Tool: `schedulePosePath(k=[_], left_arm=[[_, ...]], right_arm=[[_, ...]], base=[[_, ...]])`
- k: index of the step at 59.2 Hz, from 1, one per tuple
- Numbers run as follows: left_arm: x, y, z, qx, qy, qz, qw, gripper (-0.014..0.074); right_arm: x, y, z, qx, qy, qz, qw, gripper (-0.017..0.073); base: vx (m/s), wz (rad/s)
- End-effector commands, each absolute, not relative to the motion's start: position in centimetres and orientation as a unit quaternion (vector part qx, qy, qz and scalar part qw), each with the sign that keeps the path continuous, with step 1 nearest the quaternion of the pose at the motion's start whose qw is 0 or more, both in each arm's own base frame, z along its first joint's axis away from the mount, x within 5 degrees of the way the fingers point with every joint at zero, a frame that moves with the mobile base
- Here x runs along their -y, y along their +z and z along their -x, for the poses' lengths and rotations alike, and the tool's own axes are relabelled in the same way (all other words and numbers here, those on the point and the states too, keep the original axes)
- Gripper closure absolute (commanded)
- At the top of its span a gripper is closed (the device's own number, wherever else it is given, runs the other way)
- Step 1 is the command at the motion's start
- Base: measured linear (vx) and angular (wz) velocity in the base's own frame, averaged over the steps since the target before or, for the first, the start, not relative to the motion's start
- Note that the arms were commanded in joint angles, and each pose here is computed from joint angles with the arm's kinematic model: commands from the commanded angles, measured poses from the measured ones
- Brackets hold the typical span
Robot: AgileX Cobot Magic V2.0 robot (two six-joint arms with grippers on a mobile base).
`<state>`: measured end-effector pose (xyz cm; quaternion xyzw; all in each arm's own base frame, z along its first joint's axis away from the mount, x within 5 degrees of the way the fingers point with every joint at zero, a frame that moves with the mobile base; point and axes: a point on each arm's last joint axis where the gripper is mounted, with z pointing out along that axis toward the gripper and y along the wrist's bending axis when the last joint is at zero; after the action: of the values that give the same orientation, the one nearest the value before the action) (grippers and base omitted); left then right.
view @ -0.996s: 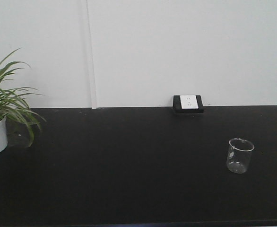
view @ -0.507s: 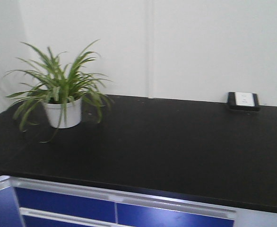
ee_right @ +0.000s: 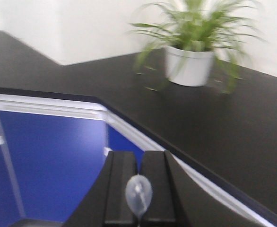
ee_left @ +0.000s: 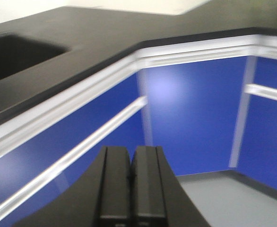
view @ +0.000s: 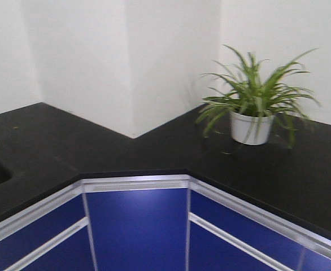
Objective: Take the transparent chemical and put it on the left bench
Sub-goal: 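Drive the base to the bench with the white trays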
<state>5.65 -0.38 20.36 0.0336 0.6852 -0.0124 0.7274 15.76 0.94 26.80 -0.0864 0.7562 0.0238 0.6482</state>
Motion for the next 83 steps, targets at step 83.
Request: schedulePosePath(k=[83], left_arm=[[0.36, 20.63, -5.50, -0.655, -0.016, -0.029, 0.755, 0.0597]], right_arm=[[-1.23, 28.21, -16.04, -0.731, 0.041, 0.092, 0.675, 0.0562]], base=[[0.11, 0.86]])
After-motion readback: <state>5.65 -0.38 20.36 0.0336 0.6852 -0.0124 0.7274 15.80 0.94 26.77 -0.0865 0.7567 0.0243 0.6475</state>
